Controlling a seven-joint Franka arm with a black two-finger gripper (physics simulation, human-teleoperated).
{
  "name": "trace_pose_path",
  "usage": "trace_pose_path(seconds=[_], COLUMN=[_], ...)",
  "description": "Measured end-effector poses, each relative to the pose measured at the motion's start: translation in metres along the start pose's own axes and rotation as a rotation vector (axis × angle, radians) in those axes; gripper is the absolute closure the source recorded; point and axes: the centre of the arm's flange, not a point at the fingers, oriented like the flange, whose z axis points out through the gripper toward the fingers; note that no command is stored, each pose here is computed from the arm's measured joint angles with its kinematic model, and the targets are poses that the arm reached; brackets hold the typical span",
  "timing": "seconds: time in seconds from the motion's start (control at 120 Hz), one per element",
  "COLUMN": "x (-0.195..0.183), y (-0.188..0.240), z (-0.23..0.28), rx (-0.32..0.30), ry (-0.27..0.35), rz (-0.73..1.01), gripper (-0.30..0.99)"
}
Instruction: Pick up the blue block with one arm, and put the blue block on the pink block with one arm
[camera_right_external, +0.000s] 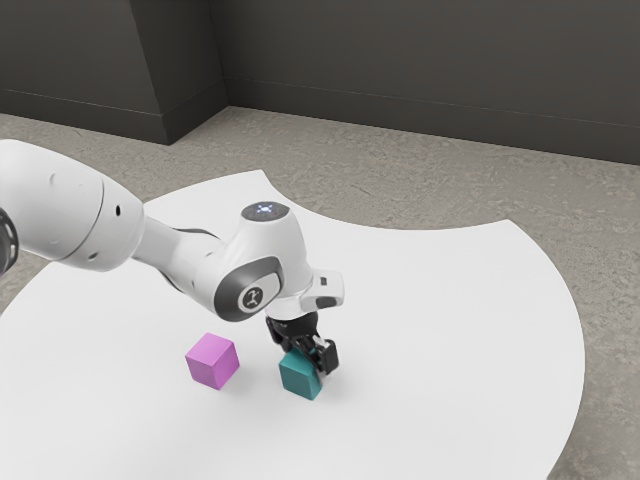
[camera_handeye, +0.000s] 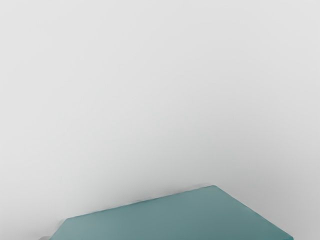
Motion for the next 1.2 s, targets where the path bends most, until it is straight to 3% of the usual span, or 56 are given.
trace_pose_path(seconds=[0.467,0.808,1.2], x=[0.002,0.004,0.001], y=[0.001,0.003,0.010], z=[-0.006,-0.016,-0.077], rx=[0.016,0.021,0.057], ry=[0.014,0.028,0.097], rz=[-0.011,-0.027,-0.021], gripper=[0.34,0.34,0.35])
